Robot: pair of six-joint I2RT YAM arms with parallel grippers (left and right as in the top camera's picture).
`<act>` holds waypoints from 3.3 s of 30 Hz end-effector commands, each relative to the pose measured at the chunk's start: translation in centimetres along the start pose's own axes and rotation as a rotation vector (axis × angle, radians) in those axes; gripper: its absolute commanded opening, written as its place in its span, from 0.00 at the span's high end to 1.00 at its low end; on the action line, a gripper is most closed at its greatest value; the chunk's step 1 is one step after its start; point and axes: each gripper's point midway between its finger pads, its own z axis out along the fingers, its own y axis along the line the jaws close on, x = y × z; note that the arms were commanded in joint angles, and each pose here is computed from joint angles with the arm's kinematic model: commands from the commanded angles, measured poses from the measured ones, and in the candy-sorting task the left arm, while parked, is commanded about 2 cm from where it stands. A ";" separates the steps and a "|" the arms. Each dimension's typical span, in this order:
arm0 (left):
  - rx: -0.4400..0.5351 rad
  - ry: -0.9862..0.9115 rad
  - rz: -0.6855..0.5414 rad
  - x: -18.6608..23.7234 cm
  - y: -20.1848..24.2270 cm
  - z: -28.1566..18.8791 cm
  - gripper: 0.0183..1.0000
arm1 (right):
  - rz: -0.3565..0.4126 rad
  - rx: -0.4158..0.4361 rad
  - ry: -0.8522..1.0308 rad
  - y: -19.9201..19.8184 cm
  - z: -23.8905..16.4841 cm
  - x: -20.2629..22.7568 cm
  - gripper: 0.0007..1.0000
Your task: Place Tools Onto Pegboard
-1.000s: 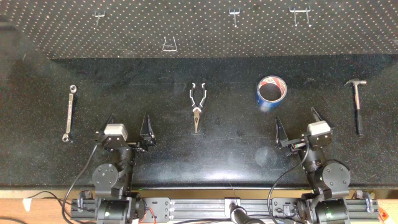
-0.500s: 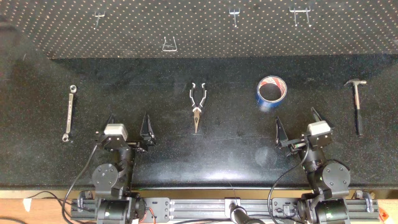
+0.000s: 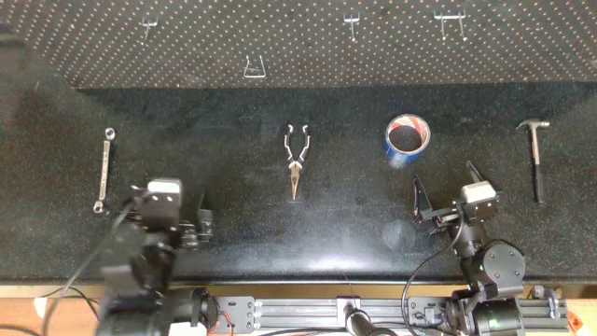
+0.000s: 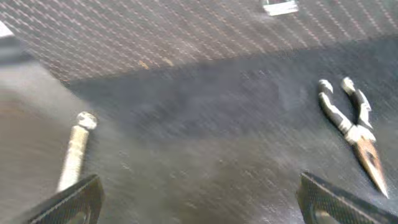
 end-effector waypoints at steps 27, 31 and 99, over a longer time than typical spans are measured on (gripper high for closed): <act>0.051 0.973 -0.149 10.8 19.8 17.5 0.00 | 0.018 0.001 -0.002 0.0 0.0 0.1 0.02; 0.092 0.946 -0.172 10.9 19.1 18.4 0.00 | 0.018 0.001 -0.002 0.0 0.0 0.1 0.02; -0.102 -0.081 -0.168 -11.4 8.2 13.5 0.99 | 0.018 0.001 -0.002 0.0 0.0 0.1 0.02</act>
